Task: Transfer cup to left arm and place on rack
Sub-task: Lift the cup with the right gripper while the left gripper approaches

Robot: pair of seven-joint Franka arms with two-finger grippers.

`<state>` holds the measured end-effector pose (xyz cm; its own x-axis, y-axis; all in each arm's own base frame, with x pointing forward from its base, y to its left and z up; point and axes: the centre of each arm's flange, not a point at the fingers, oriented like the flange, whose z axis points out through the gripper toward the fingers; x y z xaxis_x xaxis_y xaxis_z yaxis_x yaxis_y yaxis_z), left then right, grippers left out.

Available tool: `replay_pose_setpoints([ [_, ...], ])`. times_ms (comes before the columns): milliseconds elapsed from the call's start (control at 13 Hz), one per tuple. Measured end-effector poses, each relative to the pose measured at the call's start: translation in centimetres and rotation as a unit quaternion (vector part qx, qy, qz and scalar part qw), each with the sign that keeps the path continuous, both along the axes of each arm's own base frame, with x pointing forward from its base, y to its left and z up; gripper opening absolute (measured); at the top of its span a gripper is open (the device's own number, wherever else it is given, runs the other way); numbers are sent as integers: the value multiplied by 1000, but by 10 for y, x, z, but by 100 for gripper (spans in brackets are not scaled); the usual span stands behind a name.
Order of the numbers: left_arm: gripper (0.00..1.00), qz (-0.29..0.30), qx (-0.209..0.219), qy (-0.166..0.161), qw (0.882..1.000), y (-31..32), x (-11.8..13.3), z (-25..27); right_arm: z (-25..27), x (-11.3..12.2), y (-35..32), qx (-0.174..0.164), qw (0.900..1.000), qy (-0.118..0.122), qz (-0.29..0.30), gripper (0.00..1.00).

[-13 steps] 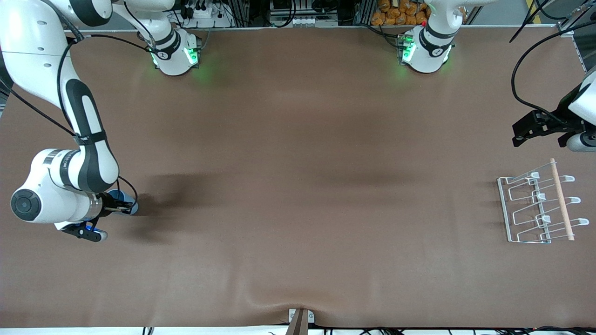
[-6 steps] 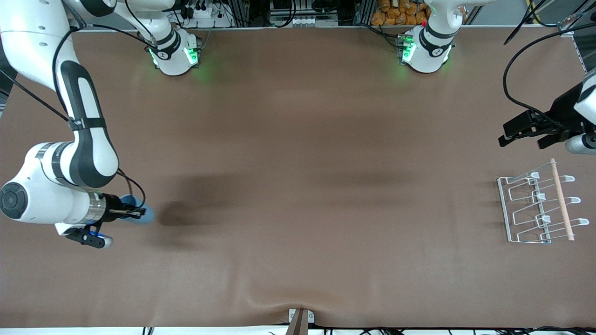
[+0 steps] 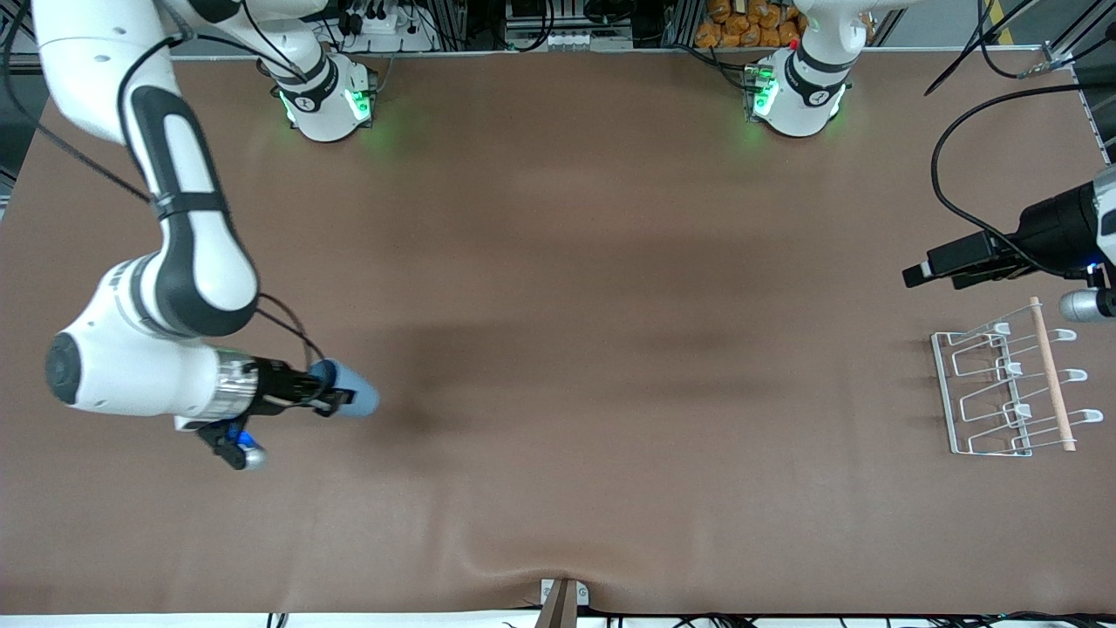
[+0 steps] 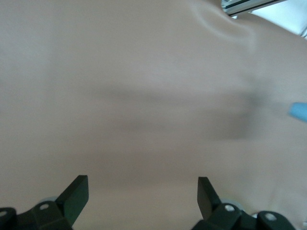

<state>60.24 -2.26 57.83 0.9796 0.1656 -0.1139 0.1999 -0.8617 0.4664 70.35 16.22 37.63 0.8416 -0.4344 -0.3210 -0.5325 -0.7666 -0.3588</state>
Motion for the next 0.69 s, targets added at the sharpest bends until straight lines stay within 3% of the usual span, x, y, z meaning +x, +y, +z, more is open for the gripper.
replay_pose_setpoints([
  [154, 100, 48, -31, 36, 998, -14, 0, 0, 18, -5, 45, 25, 999, 25, -41, 6],
  [385, 100, 122, -93, 113, 982, -39, 2, -2, 47, -16, 102, 54, 992, 62, -95, 6],
  [692, 100, 196, -150, 216, 945, -67, 12, -22, 72, -26, 143, 124, 973, 123, -149, 6],
])
